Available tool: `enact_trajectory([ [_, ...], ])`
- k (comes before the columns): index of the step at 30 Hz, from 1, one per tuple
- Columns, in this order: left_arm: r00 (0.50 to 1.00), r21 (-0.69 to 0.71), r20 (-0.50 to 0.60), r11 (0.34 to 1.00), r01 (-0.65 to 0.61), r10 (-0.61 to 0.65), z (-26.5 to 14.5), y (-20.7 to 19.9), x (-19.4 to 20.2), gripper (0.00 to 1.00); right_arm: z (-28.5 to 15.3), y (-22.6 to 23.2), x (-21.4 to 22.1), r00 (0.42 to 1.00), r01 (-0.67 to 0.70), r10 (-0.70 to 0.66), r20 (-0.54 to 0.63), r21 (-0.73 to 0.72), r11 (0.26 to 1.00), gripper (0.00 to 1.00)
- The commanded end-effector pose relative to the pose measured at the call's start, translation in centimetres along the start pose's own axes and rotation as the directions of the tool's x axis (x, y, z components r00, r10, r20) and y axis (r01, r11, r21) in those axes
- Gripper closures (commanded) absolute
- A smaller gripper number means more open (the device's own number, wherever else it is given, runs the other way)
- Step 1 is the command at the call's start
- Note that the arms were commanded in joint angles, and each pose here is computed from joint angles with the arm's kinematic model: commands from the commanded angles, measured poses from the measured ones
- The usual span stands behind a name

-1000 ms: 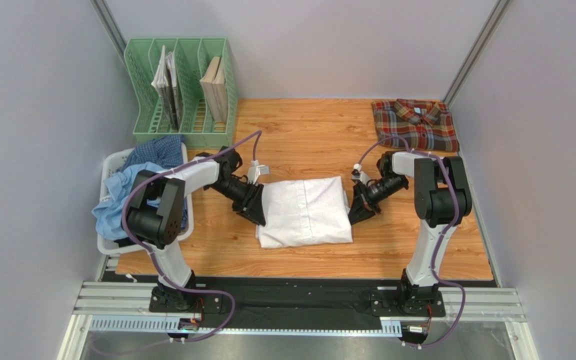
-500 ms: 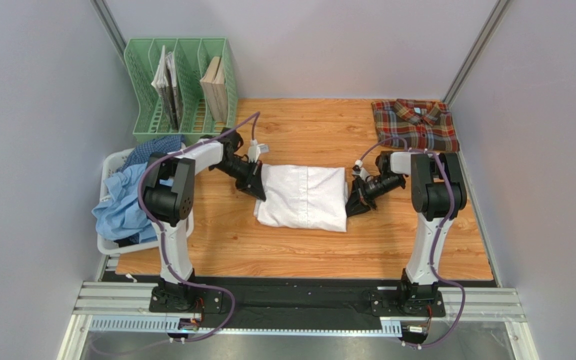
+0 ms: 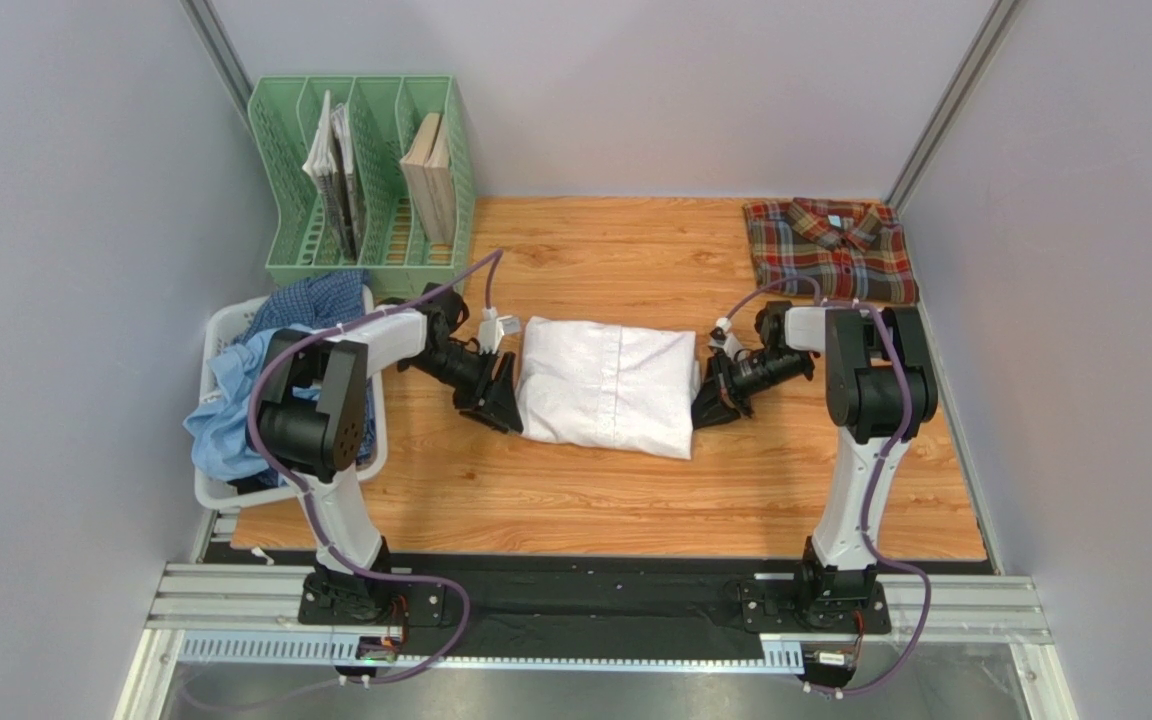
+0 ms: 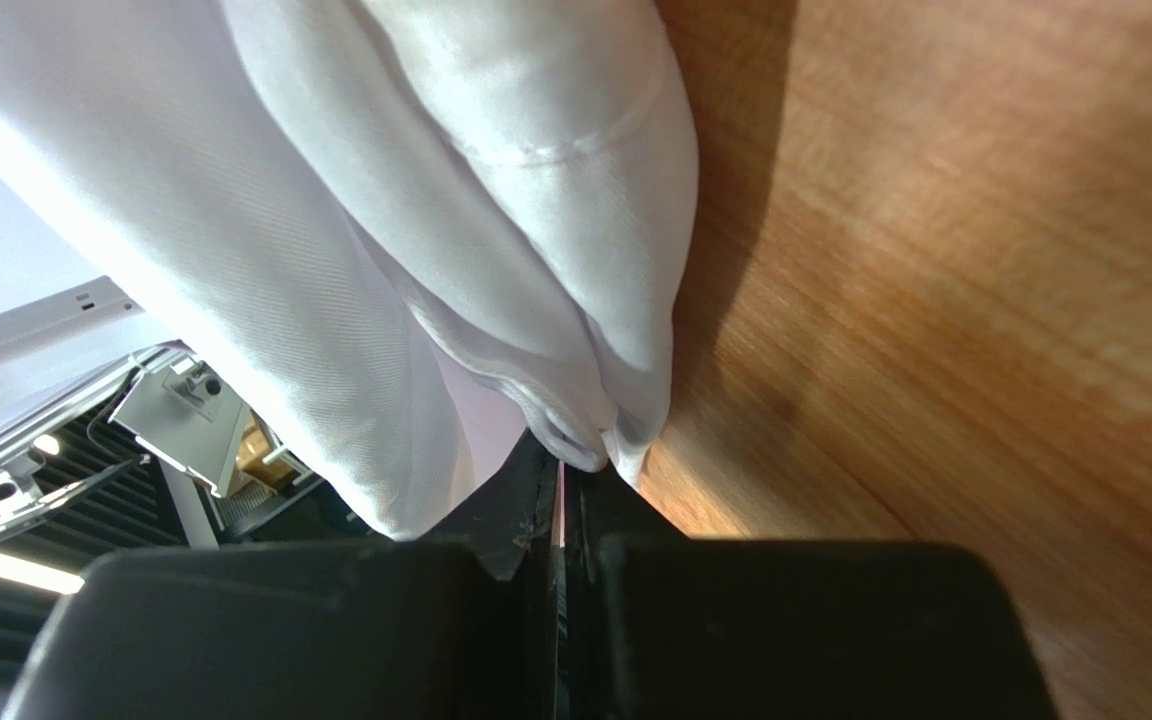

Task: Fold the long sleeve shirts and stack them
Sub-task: Fold the shirt

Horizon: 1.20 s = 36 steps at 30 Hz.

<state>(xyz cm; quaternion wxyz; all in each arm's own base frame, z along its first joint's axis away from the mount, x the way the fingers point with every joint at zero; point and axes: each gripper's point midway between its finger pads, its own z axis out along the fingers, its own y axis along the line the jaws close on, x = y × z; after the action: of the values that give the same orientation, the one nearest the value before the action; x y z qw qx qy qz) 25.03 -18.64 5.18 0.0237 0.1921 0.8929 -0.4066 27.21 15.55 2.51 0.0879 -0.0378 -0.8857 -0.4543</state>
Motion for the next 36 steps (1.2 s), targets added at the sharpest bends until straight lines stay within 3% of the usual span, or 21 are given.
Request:
enact_trajectory([
  [1,1.0,0.017,-0.002,1.0,-0.012,0.012,0.5,0.4,-0.2,0.44,-0.5,0.9,-0.2,1.0,-0.006,0.007,0.028,-0.023,1.0,1.0],
  [10,0.999,0.073,0.009,0.996,-0.046,0.045,1.6,0.1,-0.6,0.43,-0.4,0.9,-0.1,1.0,-0.021,0.022,0.014,-0.022,1.0,1.0],
  [15,0.999,0.054,-0.025,0.998,-0.032,0.033,2.4,0.7,0.0,0.48,-0.3,0.8,-0.2,0.999,-0.031,0.032,0.009,-0.028,0.999,1.0],
  [18,0.999,0.031,-0.037,0.999,-0.029,0.03,2.4,1.1,0.3,0.55,-0.4,1.0,-0.2,0.999,-0.032,0.033,0.007,-0.029,0.999,1.0],
  [19,0.999,0.021,-0.042,0.999,-0.029,0.03,2.3,1.2,0.4,0.68,-0.4,1.0,-0.1,1.0,-0.031,0.031,0.004,-0.026,0.999,1.0],
  [22,0.998,-0.006,-0.037,0.999,-0.044,0.044,1.9,1.3,0.2,0.91,-0.7,0.8,-0.2,1.0,-0.026,0.026,-0.007,-0.007,1.0,1.0],
  [24,0.998,-0.021,-0.029,0.998,-0.053,0.053,1.6,1.4,0.0,1.0,-1.1,0.7,-0.2,0.999,-0.033,0.033,-0.017,0.013,0.999,1.0],
  [36,0.998,-0.073,-0.012,0.995,-0.063,0.062,1.0,2.1,-0.3,1.0,-2.8,0.5,0.9,0.997,0.012,-0.008,-0.077,0.057,0.998,1.0],
])
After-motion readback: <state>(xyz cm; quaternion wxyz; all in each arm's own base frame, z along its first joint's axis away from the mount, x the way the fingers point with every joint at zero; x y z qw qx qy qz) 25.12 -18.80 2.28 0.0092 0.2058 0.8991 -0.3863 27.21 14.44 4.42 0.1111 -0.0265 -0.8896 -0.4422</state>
